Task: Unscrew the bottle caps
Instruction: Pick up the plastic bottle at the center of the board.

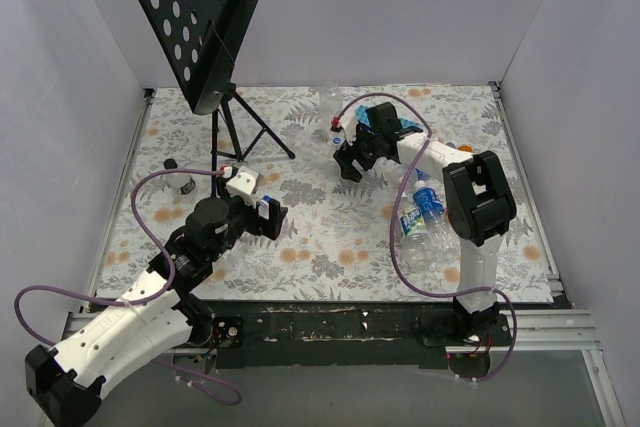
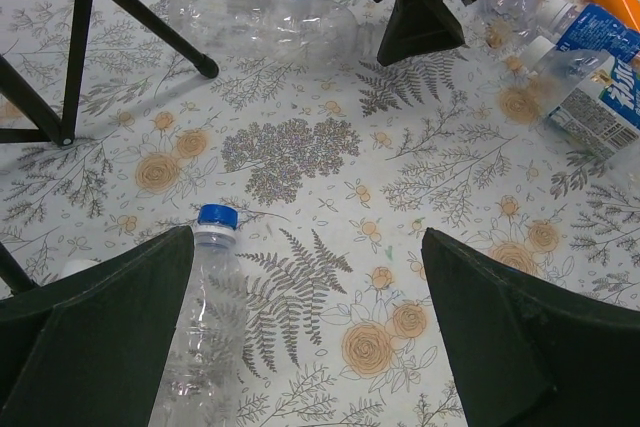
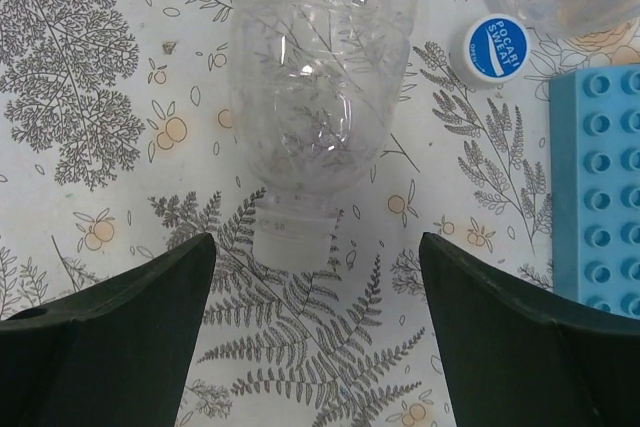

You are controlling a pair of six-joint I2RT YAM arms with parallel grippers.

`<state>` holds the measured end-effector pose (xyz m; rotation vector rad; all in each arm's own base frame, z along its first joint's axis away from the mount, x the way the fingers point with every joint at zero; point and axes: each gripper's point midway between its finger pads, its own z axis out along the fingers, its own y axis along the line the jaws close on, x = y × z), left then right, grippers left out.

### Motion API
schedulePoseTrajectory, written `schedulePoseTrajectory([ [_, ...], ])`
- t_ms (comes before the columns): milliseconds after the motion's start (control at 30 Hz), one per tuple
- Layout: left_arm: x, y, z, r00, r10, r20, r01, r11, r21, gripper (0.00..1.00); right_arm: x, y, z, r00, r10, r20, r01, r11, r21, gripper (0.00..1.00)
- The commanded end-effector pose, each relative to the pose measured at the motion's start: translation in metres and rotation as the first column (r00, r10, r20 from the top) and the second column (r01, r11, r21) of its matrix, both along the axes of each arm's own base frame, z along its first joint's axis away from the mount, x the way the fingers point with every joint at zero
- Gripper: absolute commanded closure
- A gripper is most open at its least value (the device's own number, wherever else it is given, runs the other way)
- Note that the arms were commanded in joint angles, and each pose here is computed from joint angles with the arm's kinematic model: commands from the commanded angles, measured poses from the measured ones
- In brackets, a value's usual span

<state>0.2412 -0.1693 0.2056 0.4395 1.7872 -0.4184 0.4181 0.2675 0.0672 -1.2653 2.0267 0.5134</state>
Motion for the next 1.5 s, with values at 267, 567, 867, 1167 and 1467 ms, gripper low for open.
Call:
schedulePoseTrajectory([
  [267, 0.005, 0.006, 0.002, 0.999, 0.022, 0.025, -0.022, 1.000, 0.007, 0.02, 0.021, 0.025, -0.001, 1.000, -0.019, -0.005, 0.019, 0.999, 0.041, 0.21],
  [567, 0.005, 0.006, 0.003, 0.999, 0.022, 0.027, -0.022, 1.000, 0.005, 0.02, 0.020, 0.027, -0.011, 0.999, -0.021, -0.034, 0.022, 0.999, 0.028, 0.44],
  [867, 0.004, 0.007, 0.004, 0.999, 0.021, 0.029, -0.021, 1.000, 0.002, 0.02, 0.011, 0.028, 0.000, 0.999, -0.005, -0.034, 0.007, 0.999, 0.049, 0.79],
  [1167, 0.003, 0.008, 0.007, 0.999, 0.024, 0.037, -0.024, 1.000, -0.006, 0.02, -0.001, 0.026, 0.038, 1.000, -0.006, 0.015, 0.005, 0.994, 0.108, 0.98],
  [1467, -0.002, 0.005, 0.016, 0.998, -0.004, 0.055, 0.006, 0.999, -0.041, 0.02, -0.037, 0.009, 0.055, 0.999, 0.042, -0.011, -0.041, 0.997, 0.073, 0.99],
])
